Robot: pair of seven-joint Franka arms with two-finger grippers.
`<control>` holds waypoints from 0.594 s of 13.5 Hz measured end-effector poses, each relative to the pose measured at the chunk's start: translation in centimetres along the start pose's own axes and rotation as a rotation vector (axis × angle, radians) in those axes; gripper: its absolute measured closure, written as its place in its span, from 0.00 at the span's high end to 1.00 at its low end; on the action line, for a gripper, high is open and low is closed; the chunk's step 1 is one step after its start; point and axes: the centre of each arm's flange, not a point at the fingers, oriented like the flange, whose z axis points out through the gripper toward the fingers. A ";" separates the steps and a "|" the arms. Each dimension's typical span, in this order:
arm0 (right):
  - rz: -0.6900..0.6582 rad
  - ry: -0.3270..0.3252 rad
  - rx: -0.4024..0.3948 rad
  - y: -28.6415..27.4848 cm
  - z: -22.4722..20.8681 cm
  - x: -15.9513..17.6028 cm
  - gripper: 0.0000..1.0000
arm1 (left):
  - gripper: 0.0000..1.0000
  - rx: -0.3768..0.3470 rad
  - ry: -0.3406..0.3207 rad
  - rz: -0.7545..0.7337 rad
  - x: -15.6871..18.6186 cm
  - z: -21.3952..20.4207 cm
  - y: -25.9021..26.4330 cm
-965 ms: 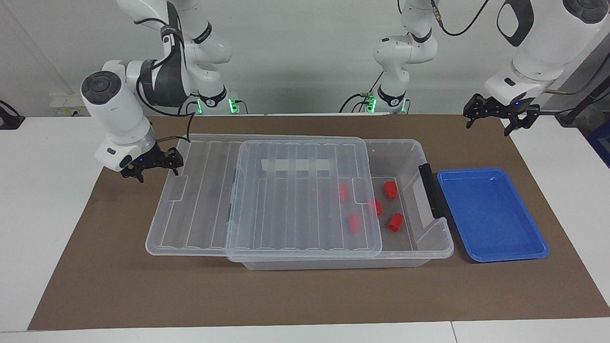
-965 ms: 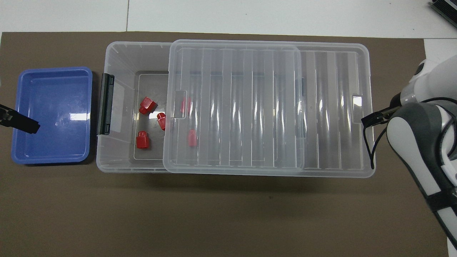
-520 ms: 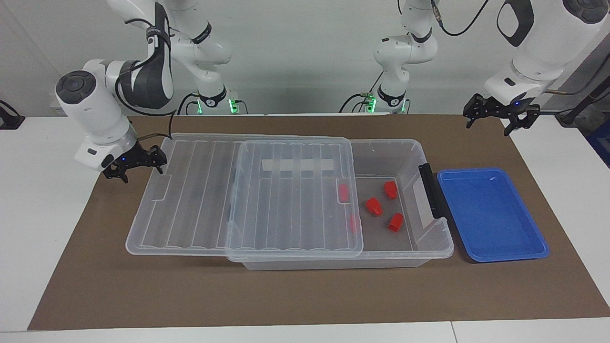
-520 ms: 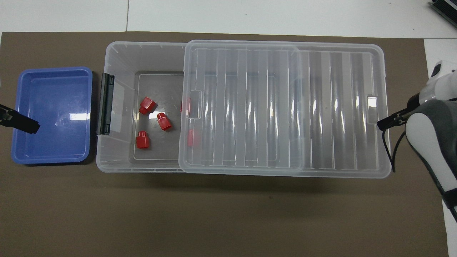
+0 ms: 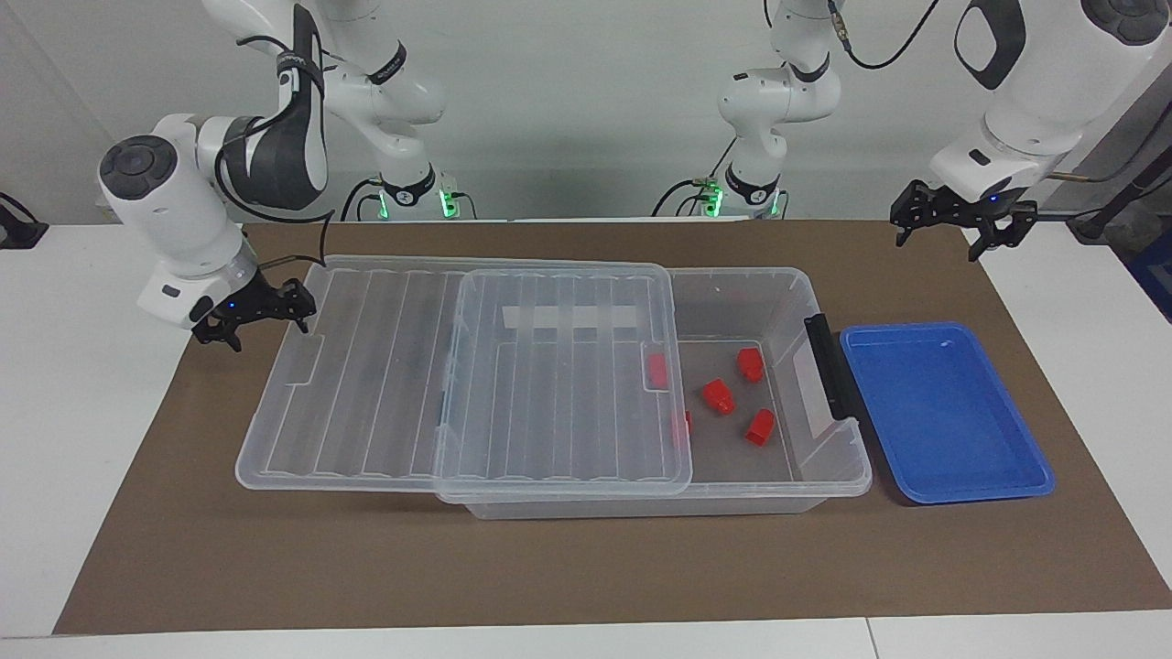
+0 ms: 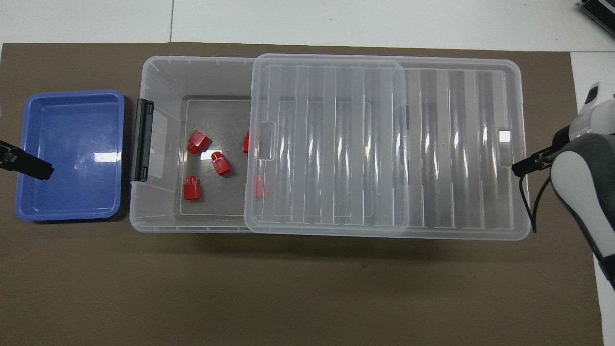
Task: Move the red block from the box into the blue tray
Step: 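Release the lid and raise the right gripper off it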
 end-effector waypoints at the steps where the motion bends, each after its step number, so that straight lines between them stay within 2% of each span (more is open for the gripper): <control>1: 0.000 0.000 0.000 0.1 0.0 0.0 1.00 | 1.00 0.000 0.000 0.000 0.0 0.0 0.0; 5: 0.008 0.011 -0.006 -0.3 -0.7 -0.1 1.00 | 1.00 0.000 0.000 0.000 0.0 0.0 0.0; 8: 0.101 0.028 -0.017 -2.7 -3.1 -0.1 1.00 | 1.00 0.000 0.000 0.000 0.0 0.0 0.0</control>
